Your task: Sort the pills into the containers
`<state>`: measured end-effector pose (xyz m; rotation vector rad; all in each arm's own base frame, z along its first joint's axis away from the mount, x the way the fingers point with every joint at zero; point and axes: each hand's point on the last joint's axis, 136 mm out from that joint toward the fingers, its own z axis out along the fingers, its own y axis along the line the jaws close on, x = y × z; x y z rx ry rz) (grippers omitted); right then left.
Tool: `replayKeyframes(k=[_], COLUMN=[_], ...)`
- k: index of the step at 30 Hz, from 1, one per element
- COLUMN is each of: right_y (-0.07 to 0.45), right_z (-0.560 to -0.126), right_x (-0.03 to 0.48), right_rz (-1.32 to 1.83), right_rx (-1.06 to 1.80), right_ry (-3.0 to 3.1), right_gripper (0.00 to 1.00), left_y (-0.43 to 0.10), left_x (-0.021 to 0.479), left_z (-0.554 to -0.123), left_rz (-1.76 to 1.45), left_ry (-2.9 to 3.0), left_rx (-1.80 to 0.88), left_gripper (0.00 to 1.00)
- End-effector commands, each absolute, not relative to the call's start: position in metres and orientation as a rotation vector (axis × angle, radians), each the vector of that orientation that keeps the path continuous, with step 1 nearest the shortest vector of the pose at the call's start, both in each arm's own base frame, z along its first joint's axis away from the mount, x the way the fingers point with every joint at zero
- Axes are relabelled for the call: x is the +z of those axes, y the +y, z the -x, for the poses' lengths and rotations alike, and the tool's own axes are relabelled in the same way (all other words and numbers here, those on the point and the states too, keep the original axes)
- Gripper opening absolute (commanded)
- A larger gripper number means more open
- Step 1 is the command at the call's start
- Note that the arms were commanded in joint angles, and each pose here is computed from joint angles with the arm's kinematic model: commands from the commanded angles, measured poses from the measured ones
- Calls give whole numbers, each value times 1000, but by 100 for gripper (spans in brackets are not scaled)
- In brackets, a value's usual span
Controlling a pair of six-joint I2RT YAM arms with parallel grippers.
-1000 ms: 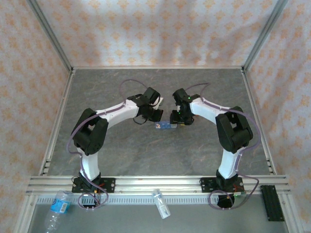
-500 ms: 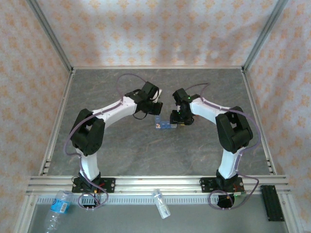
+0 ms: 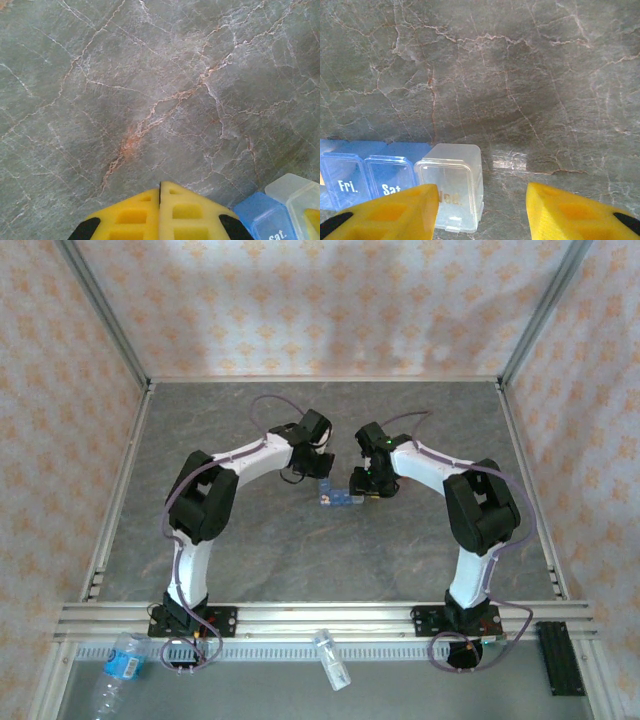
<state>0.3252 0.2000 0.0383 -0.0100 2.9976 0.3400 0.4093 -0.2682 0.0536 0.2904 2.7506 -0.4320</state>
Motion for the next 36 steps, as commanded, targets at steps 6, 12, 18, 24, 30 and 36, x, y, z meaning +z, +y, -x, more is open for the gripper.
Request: replayKeyframes(k=[6,12,18,24,30,36], right_y=[190,190,188,187,187,186], right_z=[-325,-326,-325,-324,-324,-324], right_x=[26,26,26,25,25,24], right_rz=[-15,-16,-21,-20,-24,-23], right_rx=[235,233,223,219,215,213], right_ry=[3019,3017,3018,3020,3020,3021], right_gripper=[49,49,49,48,48,48], left_y=[-267,-271,-275,-281,-284,-285], left_x=[68,75,83,81,70,80], left_z=[-405,-397,-387,-376,-365,-356], left_rz=[-283,-295,-310,-338,-345,-349], left_ry=[2735,2724,2706,2713,2737,2709], left_rx=[-471,-507,-534,-551,-555,-570], left_gripper=[0,0,0,0,0,0])
